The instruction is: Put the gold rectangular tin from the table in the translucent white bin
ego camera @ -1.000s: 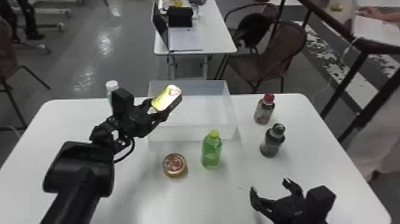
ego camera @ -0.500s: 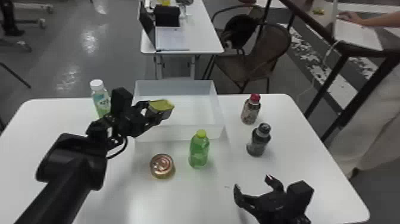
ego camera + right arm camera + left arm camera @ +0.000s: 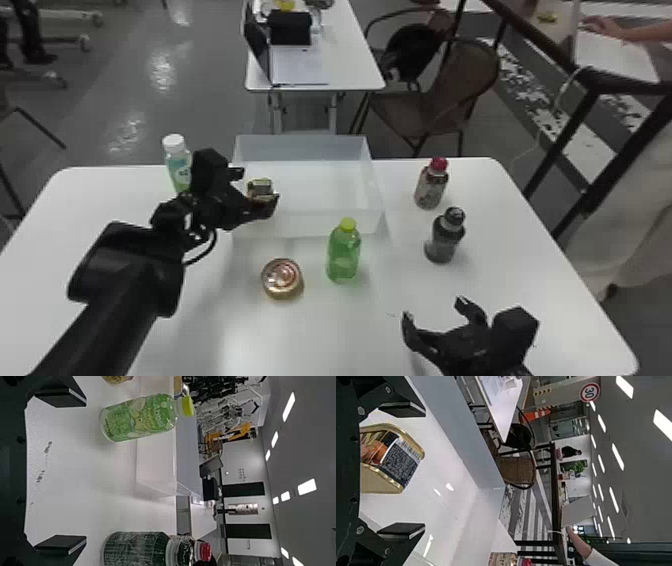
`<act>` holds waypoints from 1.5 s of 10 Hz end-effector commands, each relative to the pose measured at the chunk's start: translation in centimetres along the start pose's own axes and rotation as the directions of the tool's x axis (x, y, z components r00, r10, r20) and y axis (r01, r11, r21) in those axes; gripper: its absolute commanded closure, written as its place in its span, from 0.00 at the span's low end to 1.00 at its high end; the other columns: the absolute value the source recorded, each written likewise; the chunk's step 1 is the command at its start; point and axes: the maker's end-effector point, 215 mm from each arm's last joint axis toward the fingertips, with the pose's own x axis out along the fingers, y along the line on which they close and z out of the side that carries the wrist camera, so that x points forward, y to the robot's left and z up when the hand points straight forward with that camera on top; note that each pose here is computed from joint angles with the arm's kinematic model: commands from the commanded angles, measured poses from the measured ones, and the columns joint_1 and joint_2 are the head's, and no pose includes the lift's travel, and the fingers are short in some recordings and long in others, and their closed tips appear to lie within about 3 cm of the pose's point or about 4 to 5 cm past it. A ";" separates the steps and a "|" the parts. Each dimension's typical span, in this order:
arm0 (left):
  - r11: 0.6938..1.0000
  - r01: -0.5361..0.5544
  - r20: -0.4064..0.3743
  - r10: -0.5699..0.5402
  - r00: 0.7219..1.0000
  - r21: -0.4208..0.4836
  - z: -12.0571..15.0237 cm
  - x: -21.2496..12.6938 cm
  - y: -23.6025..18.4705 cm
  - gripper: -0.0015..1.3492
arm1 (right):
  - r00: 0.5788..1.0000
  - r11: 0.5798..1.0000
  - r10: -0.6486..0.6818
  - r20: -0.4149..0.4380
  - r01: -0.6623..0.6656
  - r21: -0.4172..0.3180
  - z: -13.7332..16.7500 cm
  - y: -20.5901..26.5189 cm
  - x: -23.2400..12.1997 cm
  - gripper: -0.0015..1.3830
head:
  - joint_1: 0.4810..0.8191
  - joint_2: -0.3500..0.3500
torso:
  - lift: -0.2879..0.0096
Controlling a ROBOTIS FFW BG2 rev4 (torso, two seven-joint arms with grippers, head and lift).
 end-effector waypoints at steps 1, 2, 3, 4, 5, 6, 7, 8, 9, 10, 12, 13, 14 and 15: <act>1.000 -0.003 0.005 0.003 1.000 -0.009 0.0 -0.1 0.0 0.20 | 1.000 1.000 -0.001 0.003 0.001 0.000 0.1 -0.1 0.0 0.06 | 0.63 0.38 | 0.78; 1.000 -0.005 0.012 0.005 1.000 -0.021 -0.2 -0.2 -0.1 0.20 | 1.000 1.000 -0.001 0.003 0.001 0.000 0.1 -0.1 0.0 0.06 | 0.63 0.38 | 0.78; 0.999 -0.006 0.027 0.007 1.000 -0.043 -0.4 -0.5 -0.5 0.21 | 1.000 1.000 -0.001 0.001 0.001 0.000 0.1 0.0 -0.2 0.06 | 0.63 0.38 | 0.78; 0.998 -0.013 0.054 0.016 0.998 -0.065 -0.2 -1.1 -0.6 0.20 | 1.000 1.000 -0.001 0.003 0.001 0.001 0.1 0.0 -0.4 0.06 | 0.63 0.38 | 0.78; 0.995 -0.041 0.070 0.048 0.996 -0.090 -0.4 -2.3 -0.1 0.20 | 1.000 1.000 -0.001 0.004 0.001 0.000 0.2 0.1 -0.4 0.06 | 0.63 0.38 | 0.78; 0.989 -0.087 0.096 0.099 0.991 -0.121 -0.4 -4.0 0.7 0.20 | 1.000 1.000 -0.001 0.007 0.001 -0.001 0.4 0.1 -0.4 0.06 | 0.63 0.39 | 0.78; 0.977 -0.124 0.118 0.146 0.982 -0.171 -0.9 -6.0 1.1 0.20 | 1.000 1.000 -0.002 0.010 0.002 0.001 0.5 0.1 -0.6 0.06 | 0.63 0.40 | 0.78; 0.963 -0.169 0.127 0.198 0.972 -0.209 -1.6 -8.0 1.3 0.20 | 1.000 1.000 -0.006 0.007 0.006 -0.003 0.4 0.0 -0.9 0.06 | 0.63 0.43 | 0.78; 0.944 -0.222 0.113 0.256 0.960 -0.246 -2.7 -10.0 1.5 0.21 | 1.000 1.000 -0.012 0.004 0.012 -0.003 0.3 -0.3 -1.3 0.06 | 0.63 0.45 | 0.78; 0.922 -0.269 0.104 0.308 0.946 -0.278 -3.6 -12.1 1.8 0.20 | 1.000 1.000 -0.015 0.006 0.015 -0.006 0.4 -0.3 -1.4 0.06 | 0.63 0.47 | 0.78; 0.880 -0.350 0.069 0.390 0.918 -0.321 -6.2 -16.7 1.9 0.20 | 1.000 1.000 -0.022 0.008 0.022 -0.009 0.6 -0.6 -1.5 0.06 | 0.63 0.51 | 0.78; 0.866 -0.377 0.049 0.415 0.909 -0.329 -7.5 -18.8 1.9 0.20 | 1.000 1.000 -0.026 0.009 0.026 -0.012 0.7 -0.7 -1.6 0.06 | 0.63 0.54 | 0.78; 0.857 -0.401 0.032 0.434 0.900 -0.324 -8.6 -20.9 1.9 0.20 | 0.999 0.999 -0.034 0.008 0.034 -0.016 0.7 -0.9 -1.9 0.06 | 0.63 0.57 | 0.78; 0.841 -0.437 0.005 0.463 0.886 -0.318 -9.8 -23.2 1.7 0.20 | 0.999 0.999 -0.042 0.008 0.042 -0.017 0.8 -1.2 -2.1 0.06 | 0.63 0.58 | 0.78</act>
